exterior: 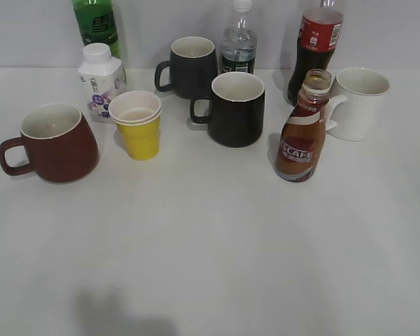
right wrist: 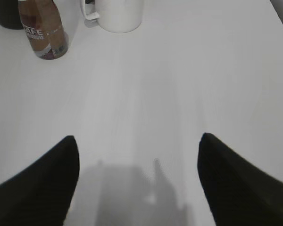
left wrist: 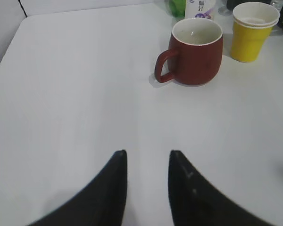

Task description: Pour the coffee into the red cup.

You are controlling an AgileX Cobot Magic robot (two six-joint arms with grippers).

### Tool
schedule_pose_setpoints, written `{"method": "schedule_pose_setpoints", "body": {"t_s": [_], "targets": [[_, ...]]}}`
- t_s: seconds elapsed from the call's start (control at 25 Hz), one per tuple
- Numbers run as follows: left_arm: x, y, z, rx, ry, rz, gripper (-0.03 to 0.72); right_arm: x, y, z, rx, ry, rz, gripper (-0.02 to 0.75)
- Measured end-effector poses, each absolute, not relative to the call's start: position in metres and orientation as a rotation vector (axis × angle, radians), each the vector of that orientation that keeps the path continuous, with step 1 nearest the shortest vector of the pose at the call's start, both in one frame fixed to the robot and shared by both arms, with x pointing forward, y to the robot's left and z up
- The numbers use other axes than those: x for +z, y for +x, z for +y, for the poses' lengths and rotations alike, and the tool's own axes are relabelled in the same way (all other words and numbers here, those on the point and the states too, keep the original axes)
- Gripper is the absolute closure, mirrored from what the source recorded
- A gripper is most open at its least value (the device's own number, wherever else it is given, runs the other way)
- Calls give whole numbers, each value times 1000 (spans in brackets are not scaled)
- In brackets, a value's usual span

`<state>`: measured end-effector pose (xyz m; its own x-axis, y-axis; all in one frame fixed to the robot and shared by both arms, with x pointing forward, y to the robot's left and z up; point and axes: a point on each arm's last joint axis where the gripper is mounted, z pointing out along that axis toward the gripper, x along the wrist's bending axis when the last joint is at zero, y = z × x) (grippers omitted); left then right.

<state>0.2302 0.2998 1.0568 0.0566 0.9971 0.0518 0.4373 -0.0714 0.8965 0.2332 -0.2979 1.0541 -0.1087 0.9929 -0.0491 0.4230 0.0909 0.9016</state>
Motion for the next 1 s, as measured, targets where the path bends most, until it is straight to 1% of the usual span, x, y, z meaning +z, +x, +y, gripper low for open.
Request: {"method": "schedule_pose_setpoints", "body": {"t_s": [1.0], "targets": [[1057,230,300,973,1607,1470,449,1054,233,-298,983,1422,1636,152]]}}
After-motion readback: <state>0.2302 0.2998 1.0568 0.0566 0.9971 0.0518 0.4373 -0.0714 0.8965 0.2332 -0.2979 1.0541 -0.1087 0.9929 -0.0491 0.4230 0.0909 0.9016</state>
